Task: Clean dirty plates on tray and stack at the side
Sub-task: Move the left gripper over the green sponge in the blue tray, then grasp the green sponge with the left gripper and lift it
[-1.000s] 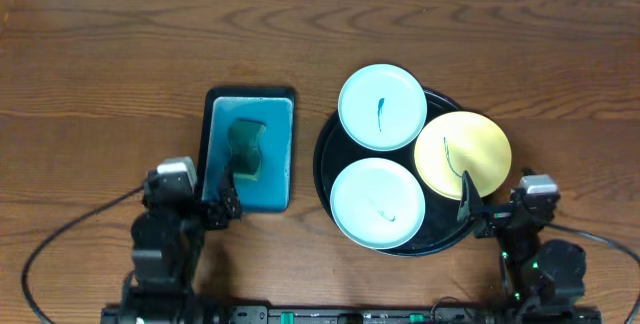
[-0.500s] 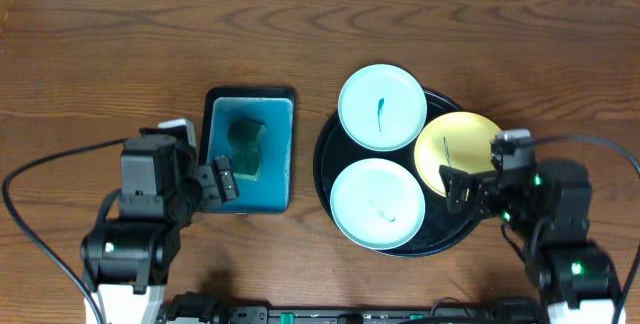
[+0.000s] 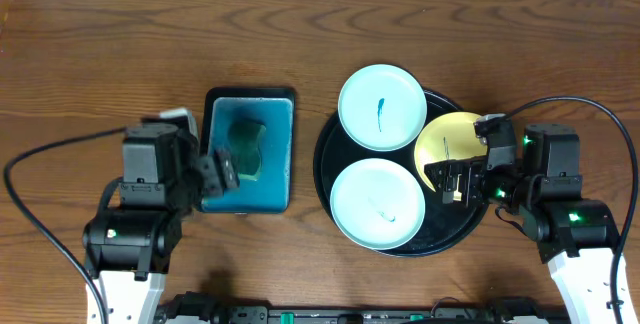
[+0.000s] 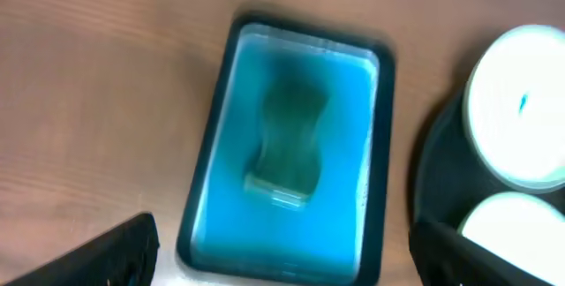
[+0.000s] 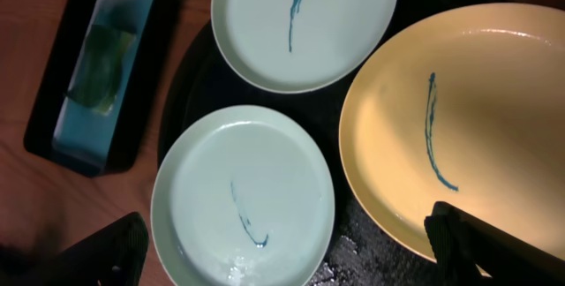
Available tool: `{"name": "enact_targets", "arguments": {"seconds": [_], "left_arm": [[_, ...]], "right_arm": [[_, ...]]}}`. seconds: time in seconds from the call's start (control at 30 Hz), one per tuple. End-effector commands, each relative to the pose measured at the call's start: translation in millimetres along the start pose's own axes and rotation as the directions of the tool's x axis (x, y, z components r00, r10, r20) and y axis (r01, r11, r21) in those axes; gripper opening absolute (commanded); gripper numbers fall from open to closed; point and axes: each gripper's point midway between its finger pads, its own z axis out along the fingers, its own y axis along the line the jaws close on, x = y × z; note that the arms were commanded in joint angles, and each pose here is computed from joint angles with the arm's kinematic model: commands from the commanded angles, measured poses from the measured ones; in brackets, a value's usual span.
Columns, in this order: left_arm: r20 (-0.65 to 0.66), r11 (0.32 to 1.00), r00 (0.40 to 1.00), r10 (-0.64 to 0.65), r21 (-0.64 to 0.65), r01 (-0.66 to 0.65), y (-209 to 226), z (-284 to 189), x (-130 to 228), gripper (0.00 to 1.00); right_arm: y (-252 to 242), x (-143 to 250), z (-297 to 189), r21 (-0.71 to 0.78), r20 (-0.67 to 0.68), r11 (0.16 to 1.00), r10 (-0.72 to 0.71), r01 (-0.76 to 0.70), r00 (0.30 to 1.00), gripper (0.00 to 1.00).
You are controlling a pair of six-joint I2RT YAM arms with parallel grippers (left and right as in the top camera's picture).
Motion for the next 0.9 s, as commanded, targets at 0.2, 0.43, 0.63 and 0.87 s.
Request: {"name": "enact_targets", "arguments": {"seconds": [0.2,0.43,0.63,0.87], "left_arm": [[-0.02,1.0,1.0,0.001,-0.02,-0.002,-2,49,-25,0.85],[-0.184,0.999,0.983,-0.004,-0.039,-0.003,1,115,-2,0.81],[-0.284,0.999,0.959,0.008,-0.034,-0.018,-3,163,22,0.8],[-0.375,0.998,0.927,0.005,-0.054,-0.027,2,192,49,0.72]], "right_arm": [[5,-2,3,-0.022,-0.015,1.0,0.0,0.0,1.0,0.99],[4,1,5,-0.021,-0.033,1.0,0.009,-0.01,0.999,0.99],[4,1,5,-0.021,-0.034,1.0,0.009,-0.01,0.999,0.99],[4,2,5,-0.02,-0.039,1.0,0.012,-0.012,0.999,0.99]]}}
